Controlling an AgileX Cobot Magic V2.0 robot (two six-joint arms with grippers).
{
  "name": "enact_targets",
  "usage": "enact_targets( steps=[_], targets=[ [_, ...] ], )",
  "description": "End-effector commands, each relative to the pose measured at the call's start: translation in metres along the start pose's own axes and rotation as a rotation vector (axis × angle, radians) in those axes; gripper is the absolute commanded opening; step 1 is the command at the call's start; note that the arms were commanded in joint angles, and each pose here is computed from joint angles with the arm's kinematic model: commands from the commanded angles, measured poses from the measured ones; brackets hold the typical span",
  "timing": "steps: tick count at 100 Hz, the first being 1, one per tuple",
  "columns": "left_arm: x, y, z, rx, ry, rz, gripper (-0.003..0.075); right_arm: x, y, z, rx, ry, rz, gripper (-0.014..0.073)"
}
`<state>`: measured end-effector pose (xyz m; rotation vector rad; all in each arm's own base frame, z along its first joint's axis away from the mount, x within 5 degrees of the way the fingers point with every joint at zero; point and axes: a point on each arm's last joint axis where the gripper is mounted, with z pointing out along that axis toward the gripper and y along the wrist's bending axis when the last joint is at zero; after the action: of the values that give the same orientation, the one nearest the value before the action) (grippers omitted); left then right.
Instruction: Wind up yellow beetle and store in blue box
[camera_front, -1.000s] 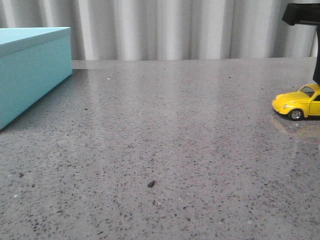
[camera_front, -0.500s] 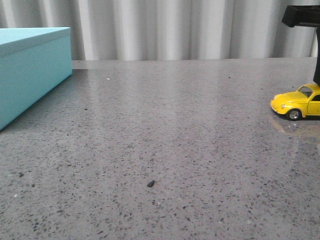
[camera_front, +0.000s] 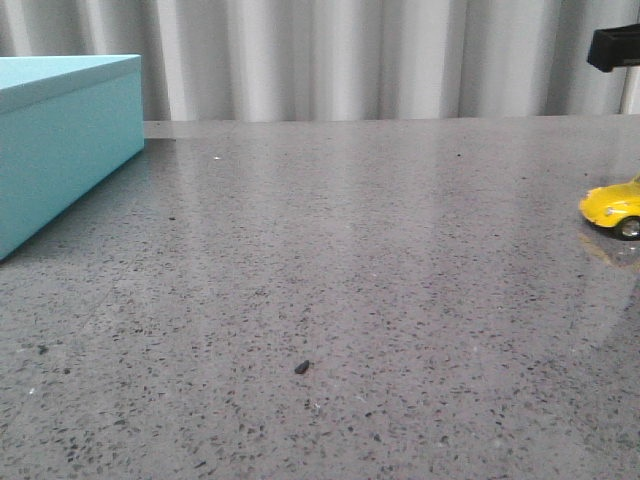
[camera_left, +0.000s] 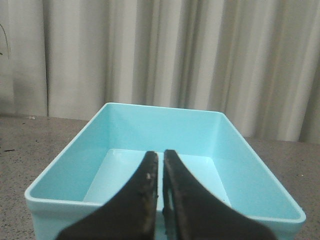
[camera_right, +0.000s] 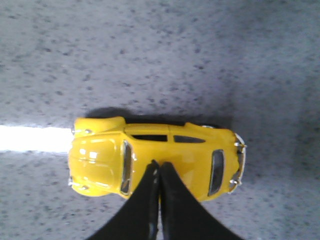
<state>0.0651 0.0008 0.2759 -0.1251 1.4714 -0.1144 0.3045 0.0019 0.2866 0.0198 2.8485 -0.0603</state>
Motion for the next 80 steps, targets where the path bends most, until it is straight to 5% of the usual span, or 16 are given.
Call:
enact_targets(
  steps=[1, 50, 80],
  targets=[
    [-0.018, -0.002, 0.001, 0.013, -0.102, -0.014, -0.0021, -0.003, -0.009, -0.002, 0.084, -0.026, -0.013, -0.0041],
    [-0.018, -0.002, 0.001, 0.013, -0.102, -0.014, -0.0021, -0.001, -0.04, -0.004, 0.228, -0.016, 0.075, -0.0041],
    [-0.018, -0.002, 0.001, 0.013, -0.102, -0.014, -0.0021, 0.008, -0.037, -0.052, 0.173, -0.204, 0.119, -0.0041]
  ],
)
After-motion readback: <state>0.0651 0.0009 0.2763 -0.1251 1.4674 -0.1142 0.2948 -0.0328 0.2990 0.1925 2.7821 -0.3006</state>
